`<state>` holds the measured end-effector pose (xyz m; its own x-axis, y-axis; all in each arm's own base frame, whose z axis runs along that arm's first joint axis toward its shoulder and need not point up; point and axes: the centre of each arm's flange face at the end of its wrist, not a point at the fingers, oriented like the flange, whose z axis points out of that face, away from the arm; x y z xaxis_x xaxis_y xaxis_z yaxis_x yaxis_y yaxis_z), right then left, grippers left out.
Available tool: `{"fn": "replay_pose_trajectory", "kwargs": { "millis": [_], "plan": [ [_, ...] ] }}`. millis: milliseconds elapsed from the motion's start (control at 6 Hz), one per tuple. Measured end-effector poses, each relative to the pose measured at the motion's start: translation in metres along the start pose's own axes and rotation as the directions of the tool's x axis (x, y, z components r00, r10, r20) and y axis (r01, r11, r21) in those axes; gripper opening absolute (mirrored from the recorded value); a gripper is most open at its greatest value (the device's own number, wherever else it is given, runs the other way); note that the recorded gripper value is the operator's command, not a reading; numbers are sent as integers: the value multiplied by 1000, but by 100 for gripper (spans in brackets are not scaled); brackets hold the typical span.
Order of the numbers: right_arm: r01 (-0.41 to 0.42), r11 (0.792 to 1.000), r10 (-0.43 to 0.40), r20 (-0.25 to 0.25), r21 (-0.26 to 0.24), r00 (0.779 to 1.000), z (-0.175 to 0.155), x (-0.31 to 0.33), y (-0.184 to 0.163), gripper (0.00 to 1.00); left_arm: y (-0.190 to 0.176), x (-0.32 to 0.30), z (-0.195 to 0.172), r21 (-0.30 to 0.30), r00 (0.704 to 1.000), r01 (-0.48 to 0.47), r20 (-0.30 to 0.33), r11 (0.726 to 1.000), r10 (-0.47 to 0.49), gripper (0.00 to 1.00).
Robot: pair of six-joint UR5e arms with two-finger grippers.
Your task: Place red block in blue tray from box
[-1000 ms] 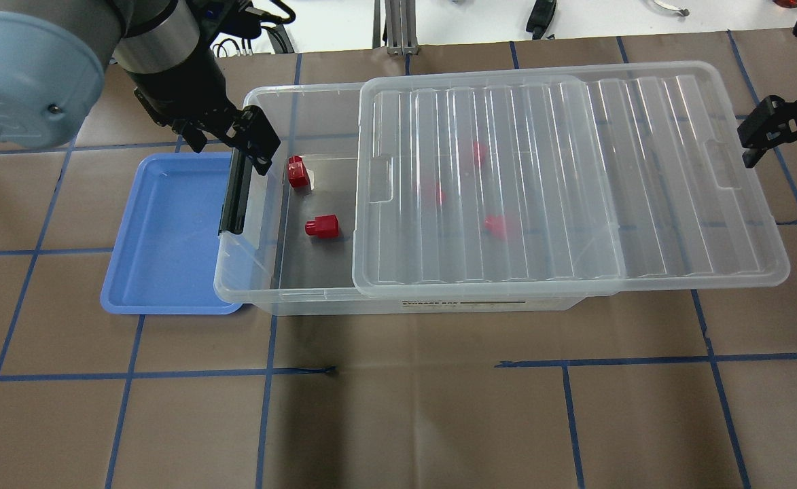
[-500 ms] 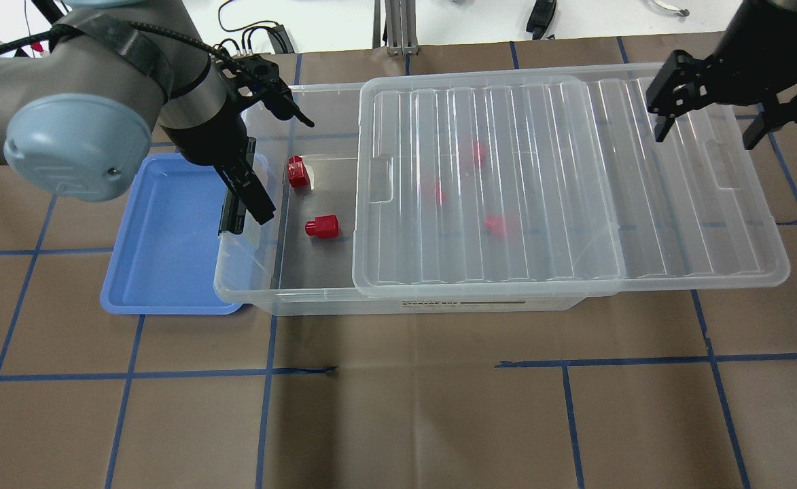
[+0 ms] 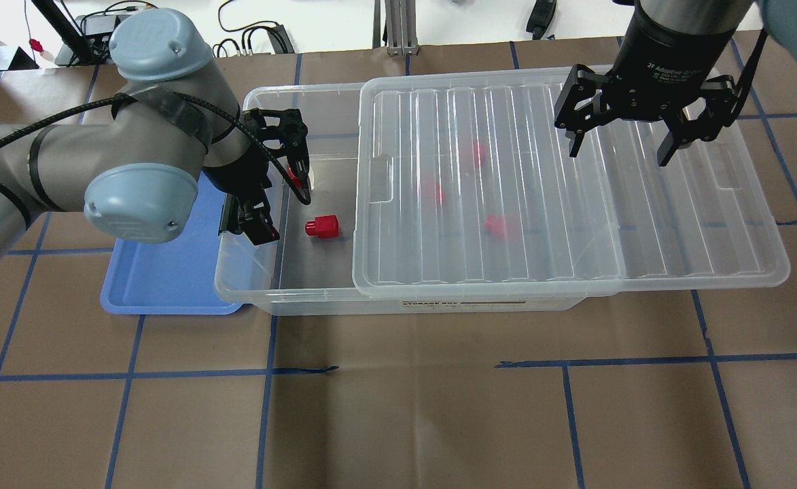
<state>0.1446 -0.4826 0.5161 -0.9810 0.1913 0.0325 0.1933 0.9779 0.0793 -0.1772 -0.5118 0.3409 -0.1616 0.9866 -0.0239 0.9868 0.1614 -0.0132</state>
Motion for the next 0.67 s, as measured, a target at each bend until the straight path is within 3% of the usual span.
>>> {"fn": "replay_pose_trajectory", "kwargs": {
  "millis": [333,667],
  "plan": [
    [4,1000,-4,0,-4,1000,2,-2,1,100,-17,-15,39,33,997,-75,17,997,75,96],
    [5,1000,-5,0,-5,1000,3,-2,1,100,-28,-27,87,67,996,-83,-18,994,85,96]
  ]
}}
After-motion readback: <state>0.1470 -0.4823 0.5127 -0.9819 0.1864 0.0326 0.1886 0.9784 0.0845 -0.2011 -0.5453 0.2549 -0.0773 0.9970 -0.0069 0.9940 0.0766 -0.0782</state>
